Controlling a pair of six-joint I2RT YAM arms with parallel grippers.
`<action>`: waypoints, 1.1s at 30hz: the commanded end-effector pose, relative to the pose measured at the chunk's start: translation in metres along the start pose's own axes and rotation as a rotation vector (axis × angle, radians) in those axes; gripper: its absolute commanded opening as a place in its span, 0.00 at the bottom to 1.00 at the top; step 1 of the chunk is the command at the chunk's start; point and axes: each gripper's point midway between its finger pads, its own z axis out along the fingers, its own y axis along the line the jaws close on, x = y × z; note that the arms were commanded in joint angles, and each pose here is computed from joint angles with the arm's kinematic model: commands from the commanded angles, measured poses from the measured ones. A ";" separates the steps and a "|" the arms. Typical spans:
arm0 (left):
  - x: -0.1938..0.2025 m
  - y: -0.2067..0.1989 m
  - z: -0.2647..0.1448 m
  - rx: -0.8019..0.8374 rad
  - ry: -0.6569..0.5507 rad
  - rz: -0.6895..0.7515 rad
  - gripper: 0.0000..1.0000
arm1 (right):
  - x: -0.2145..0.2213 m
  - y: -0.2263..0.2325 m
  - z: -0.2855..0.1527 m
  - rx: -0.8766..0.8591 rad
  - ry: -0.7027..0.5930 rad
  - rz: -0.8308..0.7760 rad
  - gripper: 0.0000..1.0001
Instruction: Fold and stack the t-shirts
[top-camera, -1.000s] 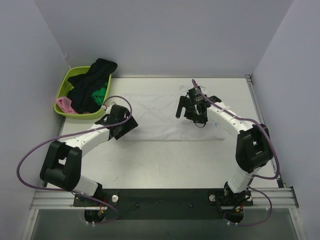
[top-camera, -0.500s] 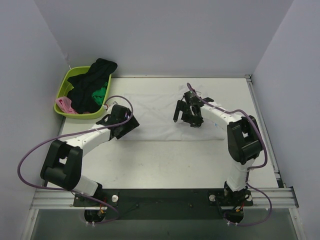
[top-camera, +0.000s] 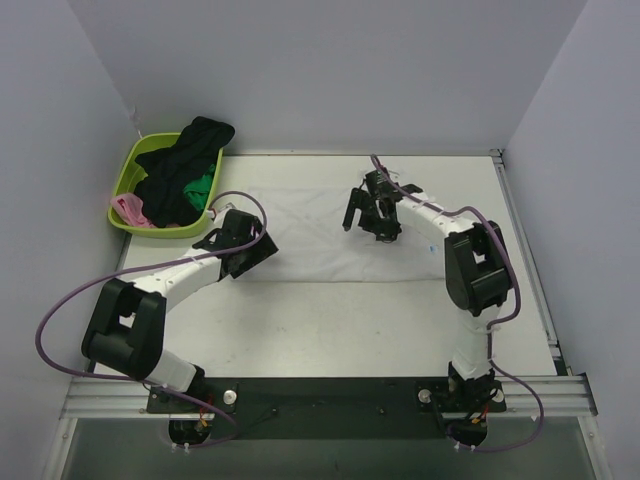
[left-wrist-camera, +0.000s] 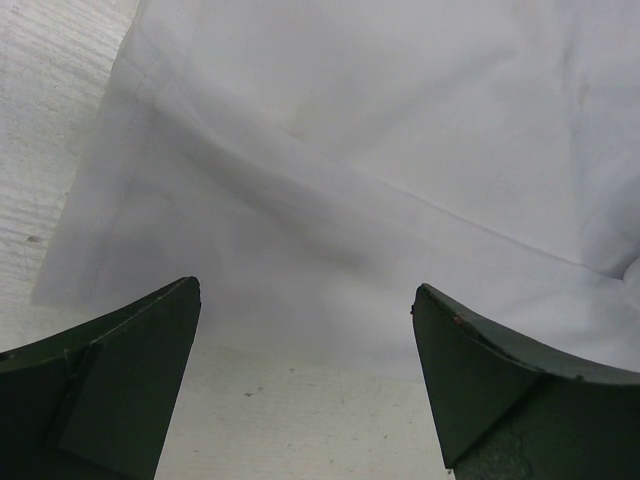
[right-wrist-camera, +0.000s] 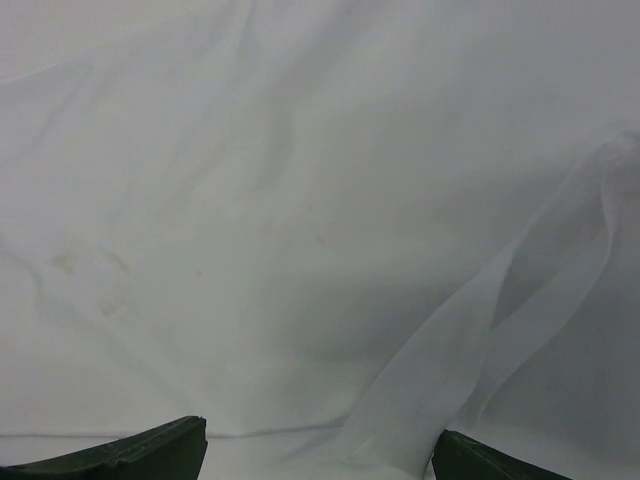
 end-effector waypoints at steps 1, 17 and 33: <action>-0.008 -0.001 0.002 -0.010 -0.029 0.018 0.97 | -0.030 0.012 0.003 -0.028 -0.054 0.000 0.96; -0.003 0.014 0.003 -0.040 -0.027 0.023 0.97 | -0.116 0.064 -0.034 -0.197 -0.371 -0.032 0.96; -0.008 0.012 -0.010 -0.005 -0.050 0.015 0.97 | -0.050 0.017 -0.083 -0.115 -0.302 -0.038 0.96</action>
